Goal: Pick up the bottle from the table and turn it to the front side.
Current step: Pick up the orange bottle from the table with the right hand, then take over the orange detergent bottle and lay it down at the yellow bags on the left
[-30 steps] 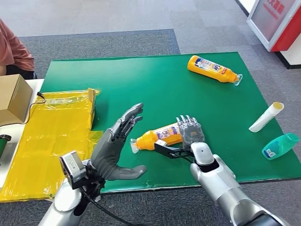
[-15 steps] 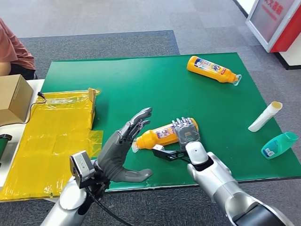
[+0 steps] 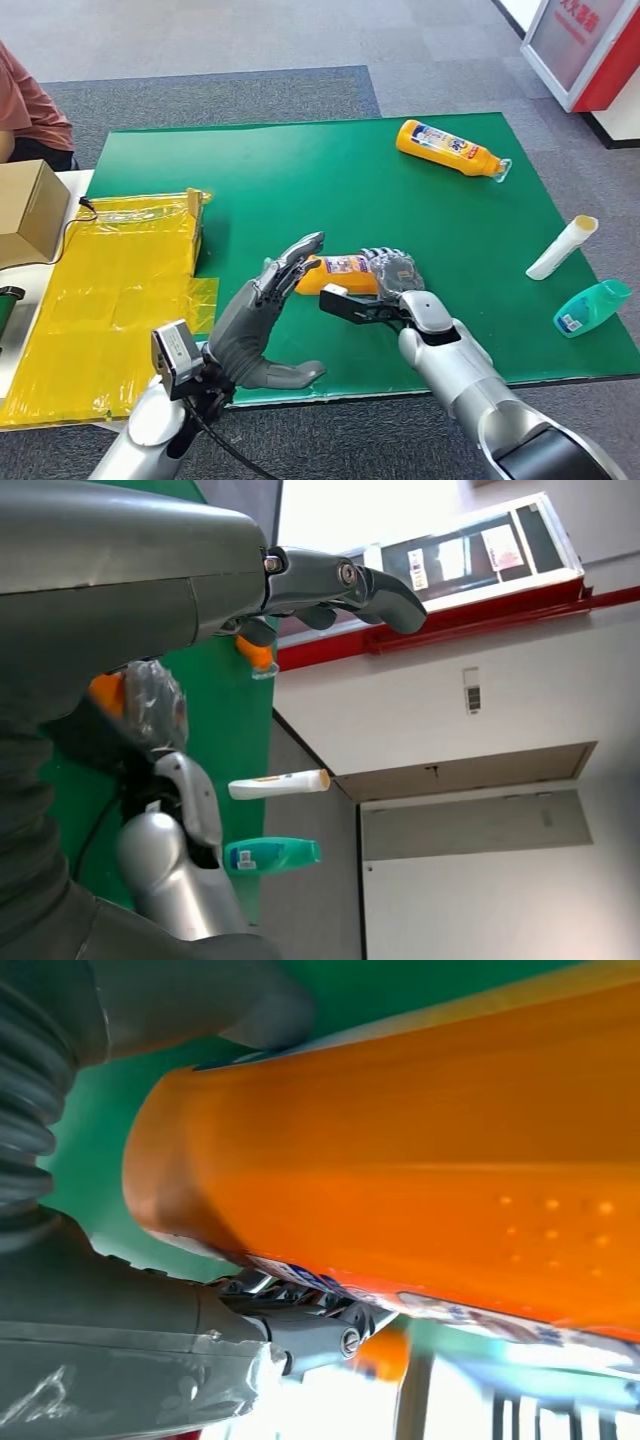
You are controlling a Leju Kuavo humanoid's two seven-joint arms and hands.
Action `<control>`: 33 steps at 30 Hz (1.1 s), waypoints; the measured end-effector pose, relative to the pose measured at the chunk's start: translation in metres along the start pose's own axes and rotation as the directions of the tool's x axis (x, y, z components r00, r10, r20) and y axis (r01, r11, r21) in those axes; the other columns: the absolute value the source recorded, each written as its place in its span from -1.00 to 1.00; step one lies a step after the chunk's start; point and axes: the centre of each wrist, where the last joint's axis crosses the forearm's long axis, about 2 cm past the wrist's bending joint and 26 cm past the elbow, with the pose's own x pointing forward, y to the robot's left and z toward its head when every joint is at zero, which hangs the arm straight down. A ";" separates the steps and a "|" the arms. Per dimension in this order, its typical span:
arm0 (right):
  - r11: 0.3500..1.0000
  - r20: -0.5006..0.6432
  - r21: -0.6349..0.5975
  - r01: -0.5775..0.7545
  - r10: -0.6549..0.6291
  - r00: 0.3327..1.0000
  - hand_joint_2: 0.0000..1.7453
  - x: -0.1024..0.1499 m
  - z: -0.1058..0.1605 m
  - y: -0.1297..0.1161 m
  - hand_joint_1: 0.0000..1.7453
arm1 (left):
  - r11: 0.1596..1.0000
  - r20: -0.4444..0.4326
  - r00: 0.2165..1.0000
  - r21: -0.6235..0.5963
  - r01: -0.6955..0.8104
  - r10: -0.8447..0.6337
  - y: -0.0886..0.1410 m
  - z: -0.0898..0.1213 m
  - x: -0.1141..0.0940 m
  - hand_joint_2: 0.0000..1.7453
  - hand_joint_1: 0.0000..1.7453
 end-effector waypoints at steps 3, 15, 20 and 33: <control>0.910 0.083 0.045 0.411 -0.414 0.907 1.00 0.008 0.004 -0.006 1.00 | 1.000 -0.002 1.000 0.029 -0.001 0.001 0.001 0.004 -0.002 1.00 -1.00; 0.118 0.339 0.153 0.981 -0.939 0.061 1.00 0.000 0.037 -0.019 1.00 | 0.994 0.038 0.999 0.112 -0.005 0.001 0.010 0.015 -0.004 1.00 -1.00; -0.027 0.407 0.135 0.991 -0.910 -0.080 1.00 0.000 0.051 -0.019 1.00 | 0.988 0.049 0.998 0.154 0.018 -0.026 0.012 0.021 -0.006 1.00 -1.00; 0.133 0.547 -0.115 0.984 -0.819 0.175 1.00 0.011 0.082 -0.008 1.00 | 0.876 0.021 0.986 0.462 0.136 -0.164 0.030 0.041 -0.002 1.00 -1.00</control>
